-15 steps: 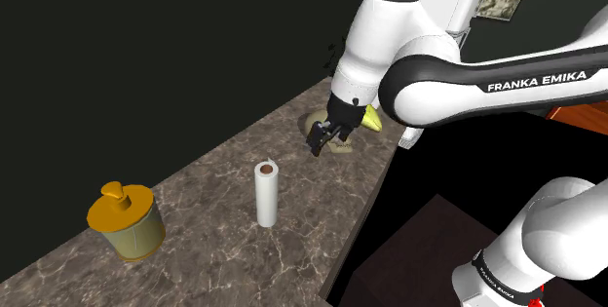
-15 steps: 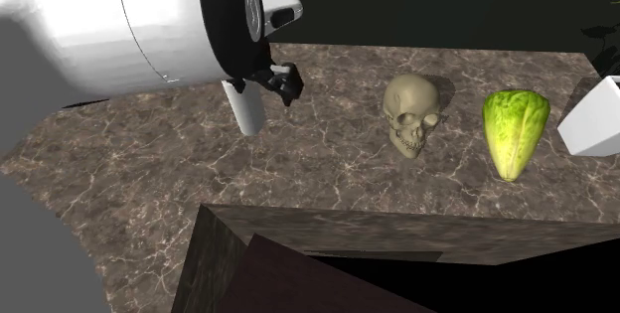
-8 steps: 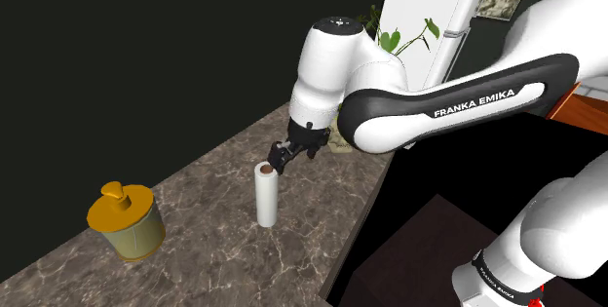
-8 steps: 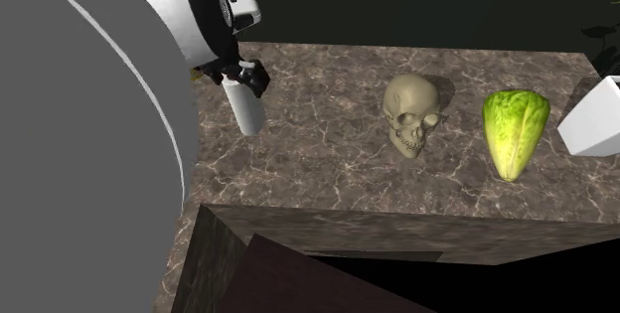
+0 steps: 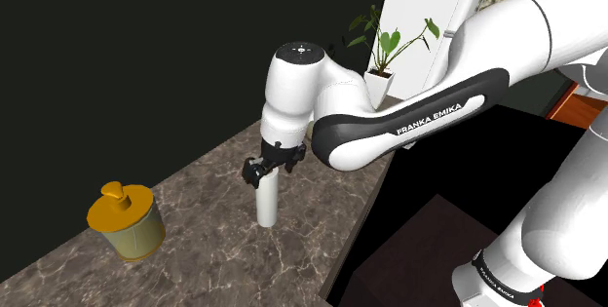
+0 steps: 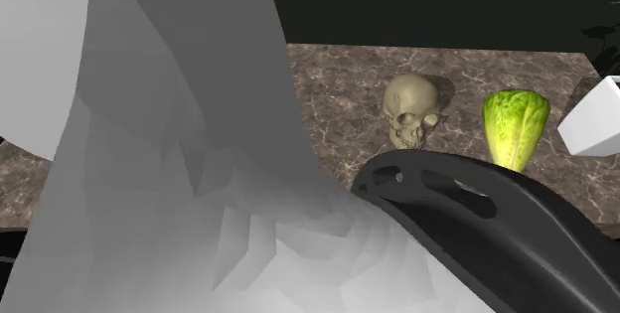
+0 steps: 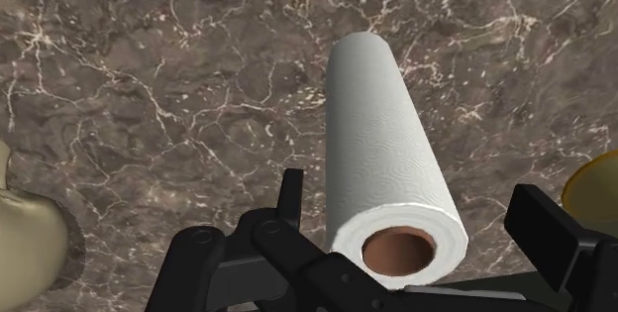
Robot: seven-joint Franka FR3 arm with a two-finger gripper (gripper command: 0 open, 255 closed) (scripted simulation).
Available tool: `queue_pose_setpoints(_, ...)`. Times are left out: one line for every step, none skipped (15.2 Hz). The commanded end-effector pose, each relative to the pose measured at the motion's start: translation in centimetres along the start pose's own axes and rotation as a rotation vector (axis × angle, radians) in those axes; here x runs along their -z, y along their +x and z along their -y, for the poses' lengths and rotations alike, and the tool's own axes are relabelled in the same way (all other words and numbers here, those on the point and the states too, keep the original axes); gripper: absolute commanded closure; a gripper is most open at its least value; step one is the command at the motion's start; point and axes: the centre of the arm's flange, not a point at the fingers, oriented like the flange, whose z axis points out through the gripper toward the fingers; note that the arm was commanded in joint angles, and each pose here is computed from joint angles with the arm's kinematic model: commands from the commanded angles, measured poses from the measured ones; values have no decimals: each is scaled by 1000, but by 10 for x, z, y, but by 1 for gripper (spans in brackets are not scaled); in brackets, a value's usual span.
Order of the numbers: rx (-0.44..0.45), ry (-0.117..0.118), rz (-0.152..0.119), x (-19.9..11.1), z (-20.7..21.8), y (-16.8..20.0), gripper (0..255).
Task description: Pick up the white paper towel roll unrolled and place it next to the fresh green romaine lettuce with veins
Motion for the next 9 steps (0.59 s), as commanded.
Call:
queue_pose_setpoints(0,0,0,-10,0,0,0)
queue_pose_setpoints(0,0,0,-15,0,0,0)
queue_pose_setpoints(0,0,0,-23,0,0,0)
queue_pose_setpoints(0,0,0,-23,0,0,0)
queue_pose_setpoints(0,0,0,-23,0,0,0)
queue_pose_setpoints(0,0,0,-23,0,0,0)
queue_pose_setpoints(0,0,0,-23,0,0,0)
queue_pose_setpoints(0,0,0,-23,0,0,0)
queue_pose_setpoints(0,0,0,-23,0,0,0)
